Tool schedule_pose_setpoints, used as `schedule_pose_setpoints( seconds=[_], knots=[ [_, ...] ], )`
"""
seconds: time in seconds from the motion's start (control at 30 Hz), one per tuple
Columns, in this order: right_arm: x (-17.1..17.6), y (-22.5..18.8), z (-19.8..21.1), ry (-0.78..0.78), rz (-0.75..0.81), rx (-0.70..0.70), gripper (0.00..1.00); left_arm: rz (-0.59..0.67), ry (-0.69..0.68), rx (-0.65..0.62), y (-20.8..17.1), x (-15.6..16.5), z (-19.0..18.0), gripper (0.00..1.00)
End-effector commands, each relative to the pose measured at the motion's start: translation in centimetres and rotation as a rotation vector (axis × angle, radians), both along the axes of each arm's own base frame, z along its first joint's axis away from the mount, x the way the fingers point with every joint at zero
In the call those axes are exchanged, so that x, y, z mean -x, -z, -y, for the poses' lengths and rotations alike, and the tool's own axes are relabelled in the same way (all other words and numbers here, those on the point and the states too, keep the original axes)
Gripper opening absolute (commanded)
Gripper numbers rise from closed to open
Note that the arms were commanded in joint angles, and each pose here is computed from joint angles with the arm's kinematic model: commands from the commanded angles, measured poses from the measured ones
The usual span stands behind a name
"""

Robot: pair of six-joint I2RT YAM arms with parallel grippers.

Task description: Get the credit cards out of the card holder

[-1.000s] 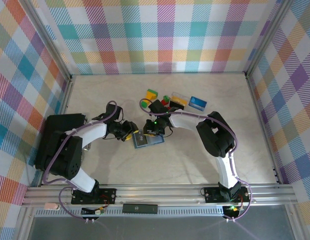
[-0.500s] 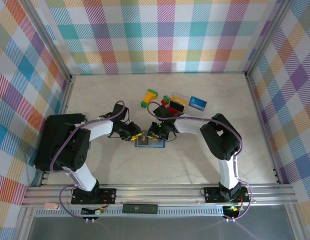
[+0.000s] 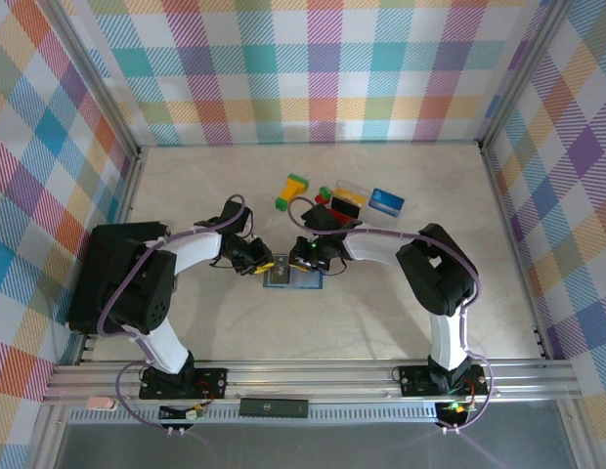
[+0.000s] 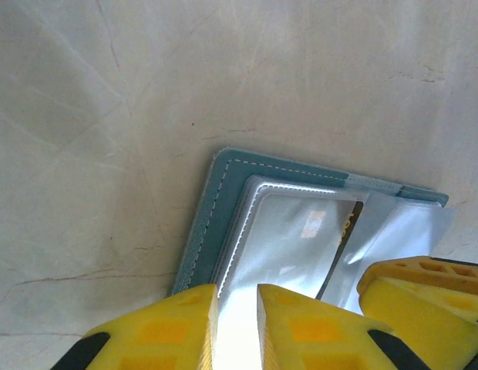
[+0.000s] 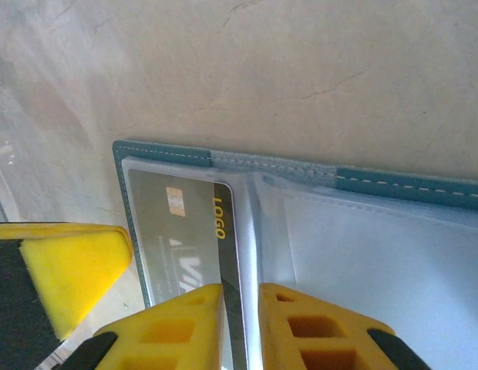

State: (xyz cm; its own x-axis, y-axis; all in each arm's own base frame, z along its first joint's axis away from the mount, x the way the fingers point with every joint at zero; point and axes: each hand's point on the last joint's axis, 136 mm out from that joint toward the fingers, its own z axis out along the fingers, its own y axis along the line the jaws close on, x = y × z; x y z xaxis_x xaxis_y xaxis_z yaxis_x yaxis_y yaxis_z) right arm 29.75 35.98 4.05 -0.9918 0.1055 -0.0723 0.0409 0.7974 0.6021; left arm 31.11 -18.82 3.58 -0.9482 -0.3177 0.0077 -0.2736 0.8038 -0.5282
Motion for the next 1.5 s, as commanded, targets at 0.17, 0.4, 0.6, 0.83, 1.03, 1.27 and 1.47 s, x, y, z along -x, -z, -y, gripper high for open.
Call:
schedule_pose_setpoints(
  seconds=[0.17, 0.4, 0.6, 0.83, 1.03, 1.27, 1.47],
  knots=[
    [-0.1, -0.8, -1.5, -0.075, 0.015, -0.05, 0.18, -0.003, 0.04, 0.016, -0.5, 0.2, 0.7, 0.16],
    [-0.1, -0.3, -1.5, -0.079, 0.006, -0.035, 0.17, -0.025, 0.034, -0.009, 0.6, 0.5, 0.3, 0.15],
    [0.0, 0.3, -1.4, -0.081, -0.005, -0.022, 0.17, -0.043, 0.025, -0.032, 1.4, 0.9, -0.1, 0.12],
    [0.0, 0.6, -1.4, -0.084, -0.013, -0.02, 0.16, -0.053, 0.02, -0.065, 1.9, 1.2, -0.6, 0.09],
    [0.1, 0.9, -1.5, -0.086, -0.02, -0.019, 0.16, -0.063, 0.018, -0.073, 2.2, 1.3, -0.8, 0.08],
    [0.2, 0.8, -2.0, -0.105, -0.025, -0.042, 0.16, -0.062, 0.022, -0.062, 2.2, 1.4, -0.6, 0.07],
    [0.2, 0.6, -2.2, -0.115, -0.022, -0.053, 0.15, -0.066, 0.024, -0.054, 2.2, 1.4, -0.5, 0.07]
  ],
)
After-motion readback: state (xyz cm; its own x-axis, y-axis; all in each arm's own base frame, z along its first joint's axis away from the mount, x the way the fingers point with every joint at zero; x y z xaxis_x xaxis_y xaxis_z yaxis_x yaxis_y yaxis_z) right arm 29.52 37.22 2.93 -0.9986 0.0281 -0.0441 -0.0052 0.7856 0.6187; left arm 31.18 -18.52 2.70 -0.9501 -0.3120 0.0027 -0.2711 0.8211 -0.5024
